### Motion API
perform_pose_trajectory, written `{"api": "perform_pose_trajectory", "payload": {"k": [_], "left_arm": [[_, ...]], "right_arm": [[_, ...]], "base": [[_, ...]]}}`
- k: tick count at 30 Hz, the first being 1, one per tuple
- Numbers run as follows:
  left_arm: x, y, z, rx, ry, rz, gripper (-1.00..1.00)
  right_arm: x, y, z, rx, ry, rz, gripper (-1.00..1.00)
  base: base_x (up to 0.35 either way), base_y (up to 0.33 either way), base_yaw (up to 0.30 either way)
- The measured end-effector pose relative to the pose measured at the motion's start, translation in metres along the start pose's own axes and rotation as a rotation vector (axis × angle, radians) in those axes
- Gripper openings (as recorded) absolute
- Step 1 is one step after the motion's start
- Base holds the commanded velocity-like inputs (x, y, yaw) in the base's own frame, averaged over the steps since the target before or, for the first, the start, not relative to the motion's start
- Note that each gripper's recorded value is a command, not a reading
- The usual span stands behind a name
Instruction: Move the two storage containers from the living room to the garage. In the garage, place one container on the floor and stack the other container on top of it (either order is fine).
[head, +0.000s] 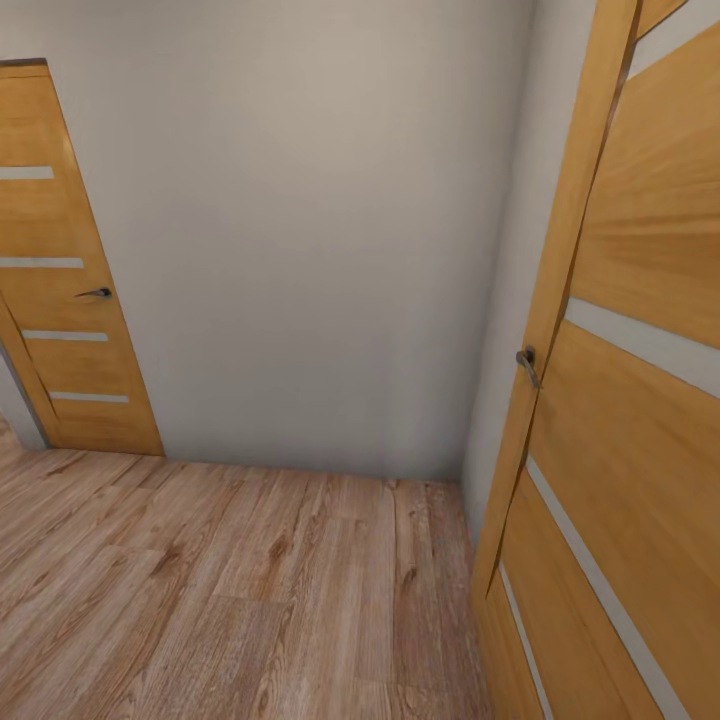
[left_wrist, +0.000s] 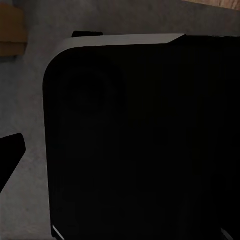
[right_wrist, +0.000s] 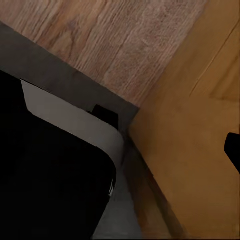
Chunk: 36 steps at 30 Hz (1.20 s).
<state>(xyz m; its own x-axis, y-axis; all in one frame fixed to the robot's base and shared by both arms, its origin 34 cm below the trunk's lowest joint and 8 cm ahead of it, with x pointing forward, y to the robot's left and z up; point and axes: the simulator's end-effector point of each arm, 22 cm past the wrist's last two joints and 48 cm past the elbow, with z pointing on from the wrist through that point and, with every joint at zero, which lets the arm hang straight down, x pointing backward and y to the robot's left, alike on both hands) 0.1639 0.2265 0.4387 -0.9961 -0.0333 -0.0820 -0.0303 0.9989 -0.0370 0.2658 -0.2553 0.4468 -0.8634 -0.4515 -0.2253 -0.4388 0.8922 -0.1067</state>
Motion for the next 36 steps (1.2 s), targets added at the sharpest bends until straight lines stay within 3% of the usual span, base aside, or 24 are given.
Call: {"api": "perform_pose_trajectory", "payload": {"k": [8, 23, 36], "left_arm": [[0.0, 0.0, 0.0, -0.001, 0.0, 0.0, 1.0], [0.0, 0.001, 0.0, -0.002, 0.0, -0.001, 1.0], [0.0, 0.0, 0.0, -0.001, 0.0, -0.002, 1.0]], "right_arm": [[0.012, 0.02, -0.004, -0.026, -0.014, 0.003, 1.0], [0.013, 0.022, -0.004, -0.029, -0.014, 0.005, 1.0], [0.012, 0.023, -0.004, -0.029, -0.015, 0.005, 1.0]], "base": [[0.0, 0.0, 0.0], [0.0, 0.0, 0.127], [0.0, 0.013, 0.017]]}}
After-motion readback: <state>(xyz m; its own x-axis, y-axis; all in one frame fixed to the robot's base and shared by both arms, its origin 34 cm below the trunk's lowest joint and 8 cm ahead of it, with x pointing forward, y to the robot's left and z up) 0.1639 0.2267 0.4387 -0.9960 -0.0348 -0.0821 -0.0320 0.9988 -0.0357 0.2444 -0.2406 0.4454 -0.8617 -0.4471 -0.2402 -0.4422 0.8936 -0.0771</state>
